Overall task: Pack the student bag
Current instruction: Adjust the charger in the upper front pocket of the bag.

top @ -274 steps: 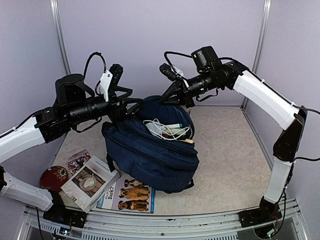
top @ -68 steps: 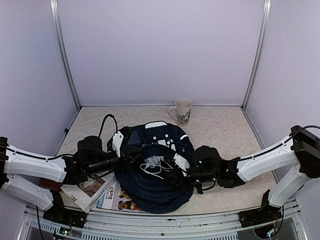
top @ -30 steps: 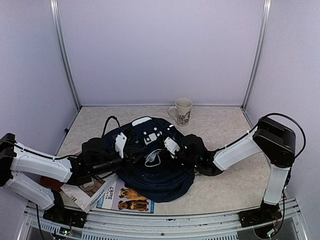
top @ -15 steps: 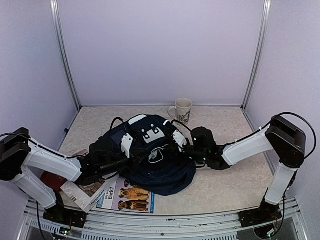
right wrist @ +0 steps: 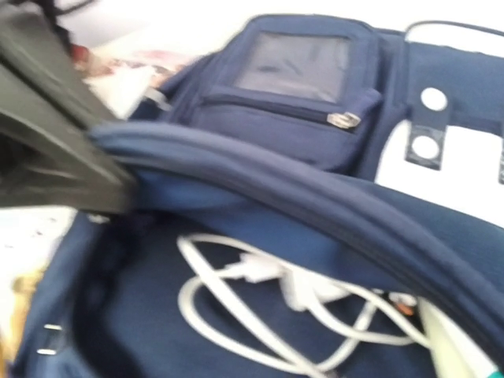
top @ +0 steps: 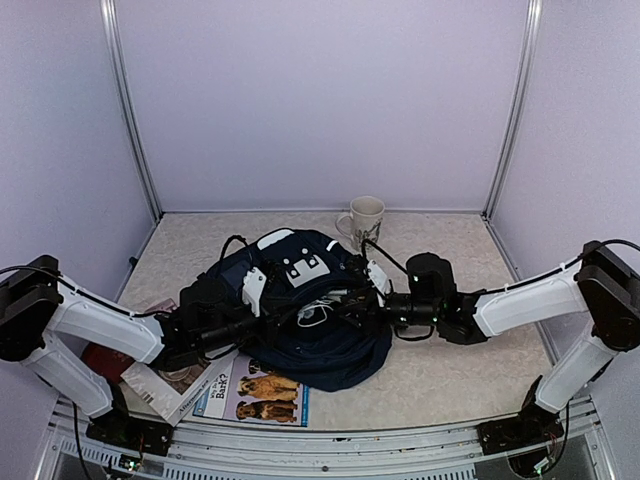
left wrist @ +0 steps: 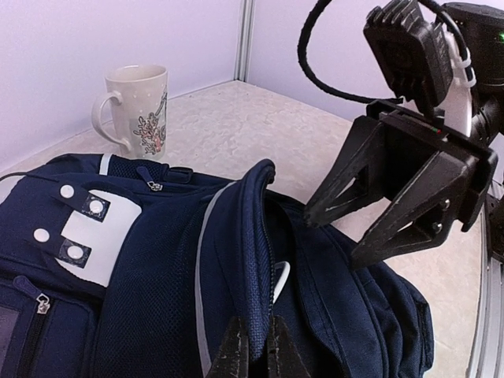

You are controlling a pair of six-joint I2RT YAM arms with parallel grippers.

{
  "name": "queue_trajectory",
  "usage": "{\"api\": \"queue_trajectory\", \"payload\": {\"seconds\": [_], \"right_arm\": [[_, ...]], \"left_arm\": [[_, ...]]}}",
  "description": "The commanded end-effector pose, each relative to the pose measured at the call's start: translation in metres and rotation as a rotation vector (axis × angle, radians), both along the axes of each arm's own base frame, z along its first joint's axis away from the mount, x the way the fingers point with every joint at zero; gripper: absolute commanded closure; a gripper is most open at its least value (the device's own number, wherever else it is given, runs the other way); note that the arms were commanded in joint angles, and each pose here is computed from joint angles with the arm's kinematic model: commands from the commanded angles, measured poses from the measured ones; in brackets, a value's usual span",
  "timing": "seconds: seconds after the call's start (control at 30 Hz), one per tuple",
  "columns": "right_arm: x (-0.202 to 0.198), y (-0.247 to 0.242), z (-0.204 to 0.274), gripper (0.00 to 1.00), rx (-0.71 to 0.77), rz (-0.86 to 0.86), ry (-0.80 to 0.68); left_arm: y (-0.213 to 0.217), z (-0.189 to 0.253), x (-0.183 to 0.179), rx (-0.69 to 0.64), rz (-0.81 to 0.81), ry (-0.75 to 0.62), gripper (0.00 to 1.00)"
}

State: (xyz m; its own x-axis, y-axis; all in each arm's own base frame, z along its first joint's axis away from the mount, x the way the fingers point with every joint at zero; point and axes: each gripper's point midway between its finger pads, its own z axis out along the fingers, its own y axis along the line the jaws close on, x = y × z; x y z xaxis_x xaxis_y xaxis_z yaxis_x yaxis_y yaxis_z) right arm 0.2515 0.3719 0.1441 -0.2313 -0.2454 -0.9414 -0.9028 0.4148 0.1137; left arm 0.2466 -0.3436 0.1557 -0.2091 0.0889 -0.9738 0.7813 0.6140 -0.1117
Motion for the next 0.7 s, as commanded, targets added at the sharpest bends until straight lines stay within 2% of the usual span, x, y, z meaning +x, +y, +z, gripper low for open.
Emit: {"api": "queue_trajectory", "payload": {"seconds": [0.0,0.13,0.37,0.53,0.67], "right_arm": [[-0.019,-0.002,0.006,0.61,0.049,0.054,0.105],[-0.022,-0.004,-0.002,0.62,0.073,0.042,0.138],[-0.005,0.02,0.001,0.66,0.095,0.06,0.121],[0.023,0.022,-0.017,0.75,0.094,-0.057,0.172],[0.039,0.028,-0.023,0.78,0.139,-0.094,0.195]], "left_arm": [[0.004,-0.011,0.001,0.064,0.032,-0.015,1.0],[0.003,-0.012,-0.002,0.066,0.022,-0.013,1.0],[0.006,-0.006,-0.003,0.071,0.028,-0.028,1.0],[0.009,0.006,-0.006,0.055,0.036,-0.059,1.0],[0.009,0.019,-0.01,0.051,0.032,-0.108,1.0]]}}
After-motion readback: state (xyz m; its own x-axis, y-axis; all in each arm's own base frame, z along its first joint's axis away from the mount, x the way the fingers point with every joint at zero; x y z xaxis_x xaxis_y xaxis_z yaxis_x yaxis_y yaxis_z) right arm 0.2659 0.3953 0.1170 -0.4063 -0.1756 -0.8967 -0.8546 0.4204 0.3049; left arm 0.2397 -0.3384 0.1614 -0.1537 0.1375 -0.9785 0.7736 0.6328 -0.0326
